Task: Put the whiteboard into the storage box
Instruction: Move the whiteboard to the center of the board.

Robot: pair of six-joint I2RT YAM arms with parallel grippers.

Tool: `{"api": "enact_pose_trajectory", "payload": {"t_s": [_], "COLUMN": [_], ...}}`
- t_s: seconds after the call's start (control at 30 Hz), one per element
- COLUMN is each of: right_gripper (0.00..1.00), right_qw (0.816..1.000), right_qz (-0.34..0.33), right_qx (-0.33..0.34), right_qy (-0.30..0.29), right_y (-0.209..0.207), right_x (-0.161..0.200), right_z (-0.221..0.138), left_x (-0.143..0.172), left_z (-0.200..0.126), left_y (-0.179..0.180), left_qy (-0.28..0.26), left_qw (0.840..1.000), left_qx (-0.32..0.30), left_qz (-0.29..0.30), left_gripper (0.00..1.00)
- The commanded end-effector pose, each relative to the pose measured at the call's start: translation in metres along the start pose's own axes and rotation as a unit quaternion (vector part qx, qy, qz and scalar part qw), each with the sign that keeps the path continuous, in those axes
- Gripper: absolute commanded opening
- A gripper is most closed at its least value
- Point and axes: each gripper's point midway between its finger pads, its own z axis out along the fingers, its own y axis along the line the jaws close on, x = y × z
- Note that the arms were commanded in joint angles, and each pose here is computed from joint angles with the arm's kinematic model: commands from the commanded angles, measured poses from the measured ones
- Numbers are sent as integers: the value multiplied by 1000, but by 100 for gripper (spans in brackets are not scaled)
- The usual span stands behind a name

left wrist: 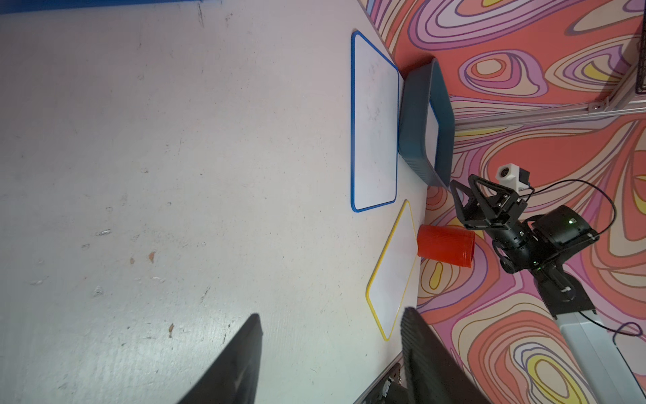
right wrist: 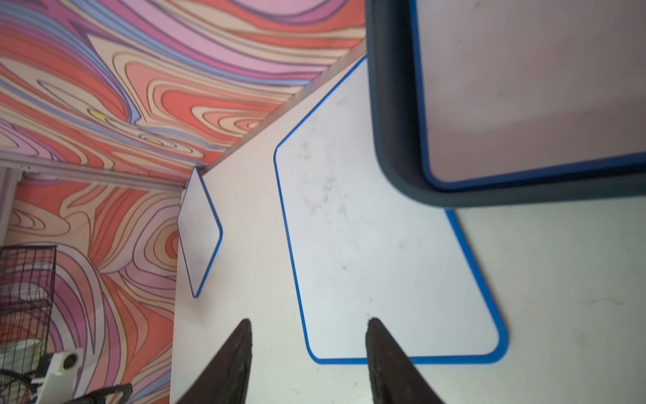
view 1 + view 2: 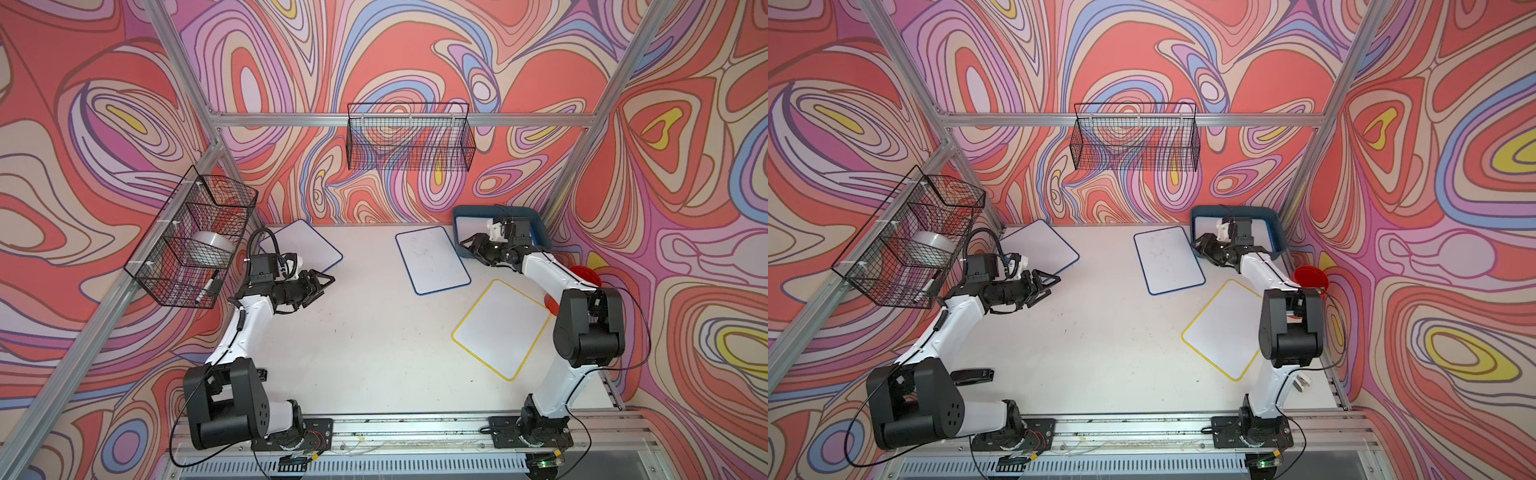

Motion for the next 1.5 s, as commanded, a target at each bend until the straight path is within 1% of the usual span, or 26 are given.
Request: {"api": "enact_pose_trajectory", "payload": {"t_s": [0.0, 0.23, 0.3, 0.4, 0.57, 0.73, 0.9, 1.03, 1.17, 1.27, 1.33, 1.47], "right_gripper": [54, 52, 52, 51, 51, 51, 51, 51, 51, 51, 51, 51], "right_qw": [999, 995, 993, 992, 989, 989, 989, 990, 990, 990, 990, 990], "right_qz": [-39, -99, -116, -126, -146, -148, -145, -140, -139, -138, -137, -138], "right_qx": [2, -8, 5, 1, 9, 16, 15, 19, 22, 23, 23, 26], "right_qy": [-5, 22, 9, -6, 2, 14, 10, 9, 10, 9, 10, 10], "right_y": [10, 26, 23, 25, 28, 27, 27, 25, 24, 24, 24, 24], "right_x": [17, 90, 102, 116, 141, 145, 145, 145, 145, 145, 145, 145], "right_z": [-4, 28, 32, 35, 45, 51, 49, 48, 48, 48, 48, 47], "left_x": [-2, -7, -8, -9, -11, -13, -5, -12, -33, -50, -57, -71], "left_z": [1, 0, 2, 4, 4, 8, 25, 24, 17, 21, 29, 51], "left_y": [12, 26, 29, 38, 47, 53, 60, 64, 53, 48, 46, 51], "left_qy": [4, -7, -5, 0, 0, 4, 37, 30, 5, -10, 2, 30], "left_qw": [1000, 998, 997, 996, 993, 992, 993, 989, 987, 984, 983, 972], "left_qx": [-23, -67, -74, -91, -116, -125, -106, -138, -160, -177, -183, -229], "left_qz": [-1, 7, 6, 2, 4, 1, -37, -37, -14, 6, 13, 47], "left_gripper": [59, 59, 59, 59, 59, 59, 59, 59, 59, 59, 59, 55]}}
